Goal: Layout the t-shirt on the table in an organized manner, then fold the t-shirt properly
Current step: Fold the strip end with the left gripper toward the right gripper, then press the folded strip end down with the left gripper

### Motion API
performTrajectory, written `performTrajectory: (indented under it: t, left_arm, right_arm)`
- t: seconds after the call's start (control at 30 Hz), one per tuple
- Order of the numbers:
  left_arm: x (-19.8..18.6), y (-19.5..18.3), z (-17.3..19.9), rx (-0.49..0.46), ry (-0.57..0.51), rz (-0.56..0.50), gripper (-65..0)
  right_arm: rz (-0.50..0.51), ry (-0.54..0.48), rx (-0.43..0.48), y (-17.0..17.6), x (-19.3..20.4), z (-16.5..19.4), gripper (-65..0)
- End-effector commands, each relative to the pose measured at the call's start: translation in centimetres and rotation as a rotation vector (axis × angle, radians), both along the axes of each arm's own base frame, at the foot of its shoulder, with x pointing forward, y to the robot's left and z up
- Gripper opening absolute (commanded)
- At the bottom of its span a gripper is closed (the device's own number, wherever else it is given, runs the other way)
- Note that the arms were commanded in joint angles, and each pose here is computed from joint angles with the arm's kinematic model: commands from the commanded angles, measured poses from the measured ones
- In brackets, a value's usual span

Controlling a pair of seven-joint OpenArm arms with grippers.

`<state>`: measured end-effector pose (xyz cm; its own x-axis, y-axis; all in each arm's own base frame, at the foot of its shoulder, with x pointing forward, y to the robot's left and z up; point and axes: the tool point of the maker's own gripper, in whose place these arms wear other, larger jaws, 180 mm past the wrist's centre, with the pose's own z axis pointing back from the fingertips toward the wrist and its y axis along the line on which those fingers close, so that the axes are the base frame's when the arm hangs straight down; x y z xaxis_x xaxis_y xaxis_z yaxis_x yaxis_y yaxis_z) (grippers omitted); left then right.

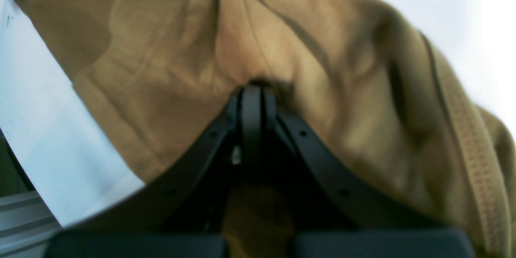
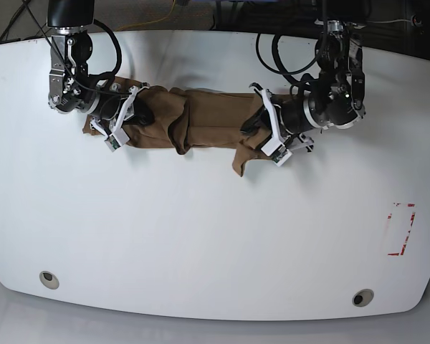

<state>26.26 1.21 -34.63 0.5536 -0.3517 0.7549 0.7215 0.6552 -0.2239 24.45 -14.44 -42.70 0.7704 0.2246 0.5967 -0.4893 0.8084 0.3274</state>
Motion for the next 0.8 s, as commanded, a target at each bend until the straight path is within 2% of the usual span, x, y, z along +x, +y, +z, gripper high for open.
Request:
performTrajectory:
  t: [0.0, 0.23, 0.33, 0.47, 0.5, 0.6, 0.77]
  left_arm:
    - [0.9, -1.2, 1.8, -0.044, -0.057, -0.024, -61.5]
    - [0.4, -2.2, 1.8, -0.049, -0.055, -0.055, -60.7]
    - [0.4, -2.5, 2.0, -0.060, -0.055, -0.054, -56.0]
    - [0.4, -2.5, 2.0, -0.060, -0.055, -0.054, -43.3]
    - [0.5, -2.5, 2.0, -0.060, -0.057, -0.054, -36.8]
    - [0.5, -2.5, 2.0, -0.061, -0.057, -0.055, -25.2]
    - [0.5, -2.6, 2.2, -0.066, -0.059, -0.056, -12.6]
  right_arm:
    - [0.017, 0.040, -0.058, -0.9, -0.8, -0.7, -64.2]
    - [0.017, 0.040, -0.057, -0.9, -0.8, -0.7, -64.2]
    - [0.017, 0.040, -0.057, -0.9, -0.8, -0.7, -64.2]
    - [0.017, 0.040, -0.057, -0.9, -0.8, -0.7, -64.2]
    - [0.017, 0.040, -0.057, -0.9, -0.8, -0.7, -64.2]
    - [0.017, 0.039, -0.057, -0.9, -0.7, -0.7, -64.2]
    - [0.017, 0.039, -0.057, -0.9, -0.7, -0.7, -64.2]
